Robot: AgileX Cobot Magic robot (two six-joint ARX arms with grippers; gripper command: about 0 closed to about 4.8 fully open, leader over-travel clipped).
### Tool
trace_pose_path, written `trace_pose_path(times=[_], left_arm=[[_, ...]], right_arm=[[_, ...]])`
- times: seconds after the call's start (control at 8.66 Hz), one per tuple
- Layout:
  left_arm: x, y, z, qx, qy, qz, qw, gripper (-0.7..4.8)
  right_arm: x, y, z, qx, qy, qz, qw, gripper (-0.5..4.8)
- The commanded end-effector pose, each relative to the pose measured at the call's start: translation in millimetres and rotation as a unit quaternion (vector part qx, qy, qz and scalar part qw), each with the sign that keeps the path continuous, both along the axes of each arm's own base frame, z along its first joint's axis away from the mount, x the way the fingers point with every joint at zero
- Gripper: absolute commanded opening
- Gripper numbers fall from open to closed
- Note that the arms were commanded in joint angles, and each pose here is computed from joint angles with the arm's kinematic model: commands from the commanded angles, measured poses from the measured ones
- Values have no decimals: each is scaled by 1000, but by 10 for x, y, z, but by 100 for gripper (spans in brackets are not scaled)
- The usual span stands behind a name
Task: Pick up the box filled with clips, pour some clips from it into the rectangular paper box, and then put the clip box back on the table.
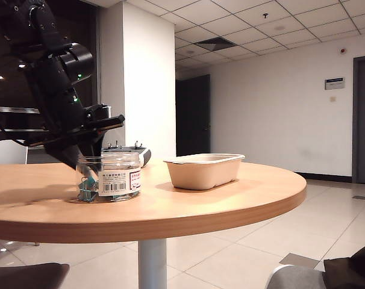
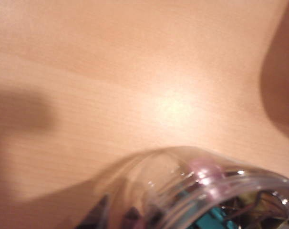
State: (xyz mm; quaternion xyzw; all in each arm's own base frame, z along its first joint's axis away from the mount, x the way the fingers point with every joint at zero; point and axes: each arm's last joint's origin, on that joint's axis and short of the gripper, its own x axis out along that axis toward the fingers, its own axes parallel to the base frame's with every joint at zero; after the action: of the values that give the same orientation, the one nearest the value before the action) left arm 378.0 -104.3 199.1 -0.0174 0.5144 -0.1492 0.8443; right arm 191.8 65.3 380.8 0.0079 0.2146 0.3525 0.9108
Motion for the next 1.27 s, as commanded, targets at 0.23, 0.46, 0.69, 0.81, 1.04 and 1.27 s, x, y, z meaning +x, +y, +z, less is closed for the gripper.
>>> trace_pose_path(times=[0.23,0.46,0.69,0.81,1.04,1.27], left_arm=[[9,5,13,10,-7,5,1000,42],[8,2,13,10,-7,5,1000,19],[13,1,16,10,-10,5,1000,-6],[18,0,19,9,-13,4,1000,-6],[19,0,22,9,-14,5,1000,-6],[109,-59,271,-1,-43,4,999,-6]], right_arm=[[-15,2,22,2,-5,4,1000,-1],[-15,2,22,2,-4,4,1000,-1],[-15,2,22,2,-4,4,1000,-1],[-15,2,22,2,-4,4,1000,-1],[-15,2,22,2,-4,4,1000,-1],[-15,2,23,2,-5,4,1000,-1]])
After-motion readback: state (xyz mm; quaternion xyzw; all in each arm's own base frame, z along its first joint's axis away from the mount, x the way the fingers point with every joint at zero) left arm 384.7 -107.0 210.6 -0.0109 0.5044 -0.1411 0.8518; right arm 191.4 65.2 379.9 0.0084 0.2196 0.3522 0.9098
